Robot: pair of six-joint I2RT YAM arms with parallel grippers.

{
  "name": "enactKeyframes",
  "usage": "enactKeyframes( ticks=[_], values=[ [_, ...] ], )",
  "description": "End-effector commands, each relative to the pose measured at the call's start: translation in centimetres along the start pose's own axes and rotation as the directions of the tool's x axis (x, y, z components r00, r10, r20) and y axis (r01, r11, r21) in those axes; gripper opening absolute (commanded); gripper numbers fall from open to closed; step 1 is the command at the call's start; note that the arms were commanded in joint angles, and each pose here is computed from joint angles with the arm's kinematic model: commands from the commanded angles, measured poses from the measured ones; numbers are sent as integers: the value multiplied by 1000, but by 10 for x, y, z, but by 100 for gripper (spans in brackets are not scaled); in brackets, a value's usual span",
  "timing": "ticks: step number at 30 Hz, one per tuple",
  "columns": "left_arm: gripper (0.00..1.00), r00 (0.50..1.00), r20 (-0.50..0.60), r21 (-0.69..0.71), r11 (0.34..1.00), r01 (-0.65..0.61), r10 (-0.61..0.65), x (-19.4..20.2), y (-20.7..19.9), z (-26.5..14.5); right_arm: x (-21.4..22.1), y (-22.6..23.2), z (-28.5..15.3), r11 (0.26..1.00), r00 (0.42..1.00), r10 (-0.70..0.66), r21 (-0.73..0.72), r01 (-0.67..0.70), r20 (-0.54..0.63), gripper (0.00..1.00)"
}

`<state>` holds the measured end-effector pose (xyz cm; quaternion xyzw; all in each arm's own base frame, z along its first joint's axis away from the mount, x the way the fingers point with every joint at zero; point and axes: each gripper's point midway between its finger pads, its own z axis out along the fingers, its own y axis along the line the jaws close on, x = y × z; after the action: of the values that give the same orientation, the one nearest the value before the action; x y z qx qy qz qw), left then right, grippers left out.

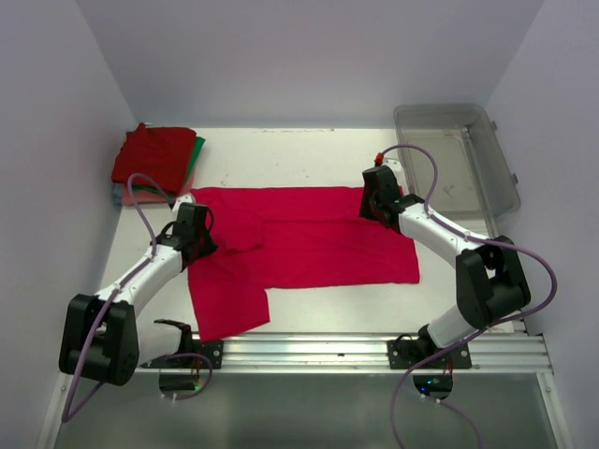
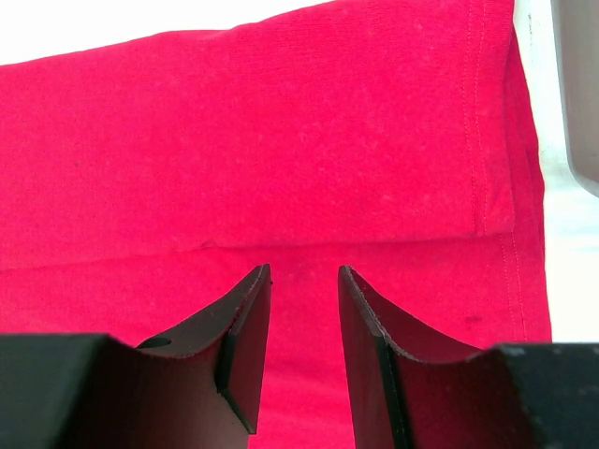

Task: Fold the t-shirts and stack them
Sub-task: Fold the tshirt

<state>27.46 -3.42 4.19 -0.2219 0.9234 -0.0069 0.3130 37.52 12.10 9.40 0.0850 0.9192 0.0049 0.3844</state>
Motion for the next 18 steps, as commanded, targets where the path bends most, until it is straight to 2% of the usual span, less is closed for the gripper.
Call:
enactKeyframes(
  ticks=[1,6,13,18],
  values=[
    [27,996,82,51,999,14,-18,-32,-14,-17,-13,4,0,1000,999,13,-17,-13,36,38],
    [29,995,99,22,1000,1,-3,-39,-14,-8,-14,5,0,1000,999,14,-19,-13,37,38],
    [25,999,29,-18,1000,-13,14,-22,-11,22,-13,2,-1,1000,999,9,-9,-8,39,39],
    [24,1000,-6,-20,1000,-13,13,-11,-8,24,-12,1,-1,1000,999,7,-4,-7,38,39]
  ],
)
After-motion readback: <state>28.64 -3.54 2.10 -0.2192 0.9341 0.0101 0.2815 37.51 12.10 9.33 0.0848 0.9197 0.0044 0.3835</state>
